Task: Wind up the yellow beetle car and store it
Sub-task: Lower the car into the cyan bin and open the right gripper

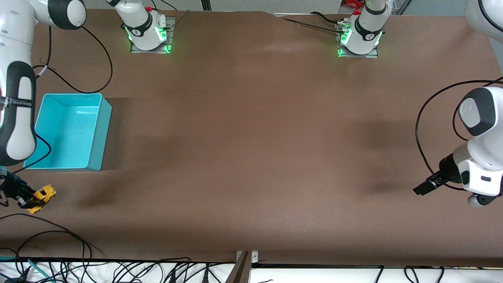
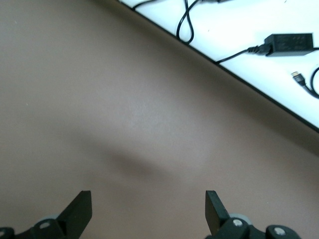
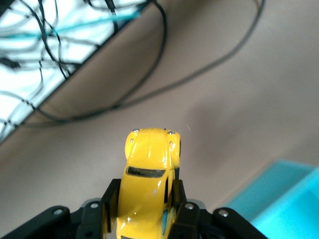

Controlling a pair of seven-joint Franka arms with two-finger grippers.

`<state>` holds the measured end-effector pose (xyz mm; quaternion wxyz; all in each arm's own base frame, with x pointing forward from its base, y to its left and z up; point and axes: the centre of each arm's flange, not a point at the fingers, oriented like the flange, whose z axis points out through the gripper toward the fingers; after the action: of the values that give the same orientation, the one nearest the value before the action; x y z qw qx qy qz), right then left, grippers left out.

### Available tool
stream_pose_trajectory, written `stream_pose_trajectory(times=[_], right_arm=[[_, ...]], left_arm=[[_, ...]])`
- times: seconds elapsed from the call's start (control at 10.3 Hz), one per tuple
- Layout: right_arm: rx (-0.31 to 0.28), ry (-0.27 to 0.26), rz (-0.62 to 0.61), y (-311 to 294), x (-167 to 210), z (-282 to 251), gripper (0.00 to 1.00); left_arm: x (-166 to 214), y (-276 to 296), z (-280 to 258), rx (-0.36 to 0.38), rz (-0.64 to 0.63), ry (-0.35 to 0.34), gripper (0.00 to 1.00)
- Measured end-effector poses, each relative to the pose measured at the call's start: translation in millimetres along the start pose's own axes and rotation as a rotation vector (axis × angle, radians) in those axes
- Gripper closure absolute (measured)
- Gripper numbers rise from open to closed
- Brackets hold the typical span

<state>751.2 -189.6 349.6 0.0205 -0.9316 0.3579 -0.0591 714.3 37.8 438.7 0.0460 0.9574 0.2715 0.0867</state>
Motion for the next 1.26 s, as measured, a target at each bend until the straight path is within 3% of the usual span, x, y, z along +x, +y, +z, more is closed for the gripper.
stream_pose_trajectory(times=[0.19, 0.48, 0.87, 1.26], right_arm=[[-0.066, -0.114, -0.013, 12.9, -20.3, -13.8, 0.54], [-0.144, -0.188, -0.072, 48.1, -58.3, -11.5, 0.54], [-0.135, -0.21, -0.19, 116.5, -134.7, -4.0, 0.54], [-0.12, -0.181, -0.343, 182.4, -177.4, 60.1, 0.54]], left_arm=[[6.5, -10.7, -10.0, 0.042, 0.035, 0.035, 0.0], [13.4, -30.7, -13.7, 0.114, 0.107, 0.04, 0.0], [-12.2, -18.8, -54.7, 0.155, 0.225, -0.05, 0.0], [-25.5, -14.7, -74.5, 0.171, 0.264, -0.084, 0.0]])
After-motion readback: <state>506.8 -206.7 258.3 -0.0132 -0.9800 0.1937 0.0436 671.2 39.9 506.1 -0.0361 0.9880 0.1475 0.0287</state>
